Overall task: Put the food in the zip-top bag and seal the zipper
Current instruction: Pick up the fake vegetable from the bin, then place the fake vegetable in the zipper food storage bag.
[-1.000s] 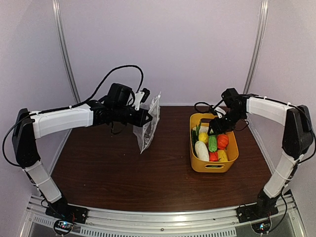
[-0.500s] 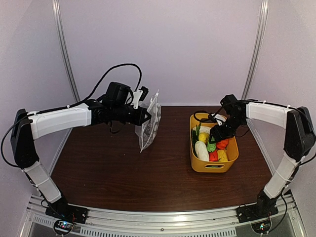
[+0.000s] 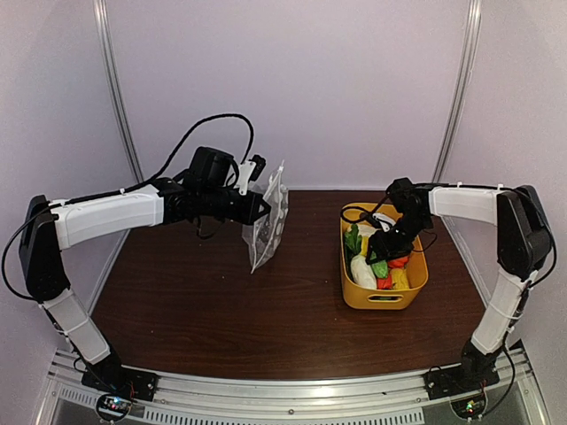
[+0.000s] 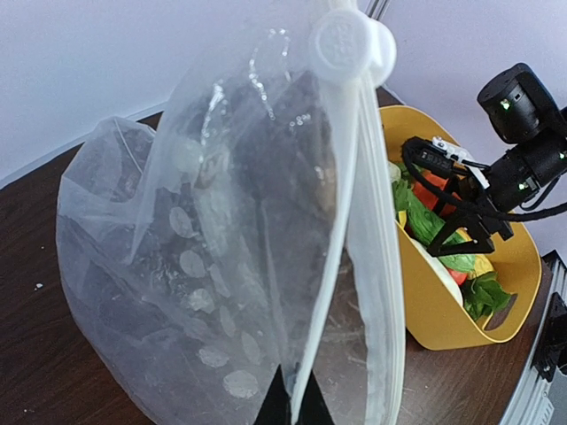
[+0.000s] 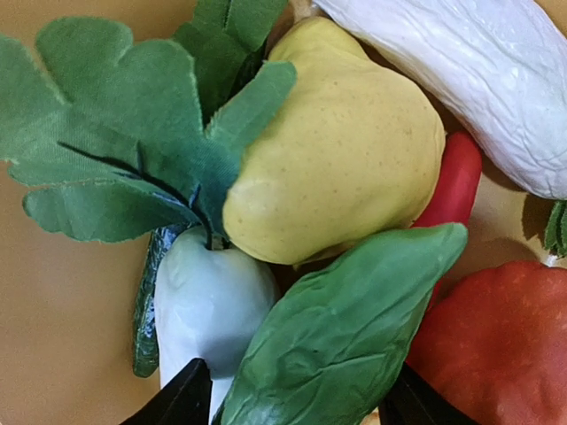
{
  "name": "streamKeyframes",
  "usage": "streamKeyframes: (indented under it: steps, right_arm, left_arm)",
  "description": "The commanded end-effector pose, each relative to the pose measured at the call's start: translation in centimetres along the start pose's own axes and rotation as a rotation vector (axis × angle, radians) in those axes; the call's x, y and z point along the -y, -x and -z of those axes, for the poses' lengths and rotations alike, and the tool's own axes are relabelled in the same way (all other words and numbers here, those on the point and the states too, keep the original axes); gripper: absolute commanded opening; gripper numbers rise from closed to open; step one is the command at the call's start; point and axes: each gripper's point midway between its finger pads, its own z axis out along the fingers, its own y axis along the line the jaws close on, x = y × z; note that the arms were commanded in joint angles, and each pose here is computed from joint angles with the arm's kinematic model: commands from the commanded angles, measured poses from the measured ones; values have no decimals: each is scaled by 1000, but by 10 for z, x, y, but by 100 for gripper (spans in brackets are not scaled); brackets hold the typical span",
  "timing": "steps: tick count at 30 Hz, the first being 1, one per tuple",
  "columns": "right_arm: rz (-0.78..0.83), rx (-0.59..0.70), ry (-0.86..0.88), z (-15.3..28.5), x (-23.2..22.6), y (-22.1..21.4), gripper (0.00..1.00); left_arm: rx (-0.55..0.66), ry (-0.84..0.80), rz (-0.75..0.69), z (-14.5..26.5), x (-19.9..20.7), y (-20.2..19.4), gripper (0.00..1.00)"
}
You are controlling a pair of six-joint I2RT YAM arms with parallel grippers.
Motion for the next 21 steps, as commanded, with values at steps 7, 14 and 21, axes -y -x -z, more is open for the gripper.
streamKeyframes:
  steps: [7,14,21]
  right_arm:
    - [66,190,-128,59,2,26,43]
    - [246,371,58,110,-49,36,15]
    - [431,509,297,165,-113,58,10]
  left_arm:
    - [31,-2,-15,9,-1,8,0]
    - [28,-41,-5,5,4,8,0]
    - [66,-133,62,8,23,31,0]
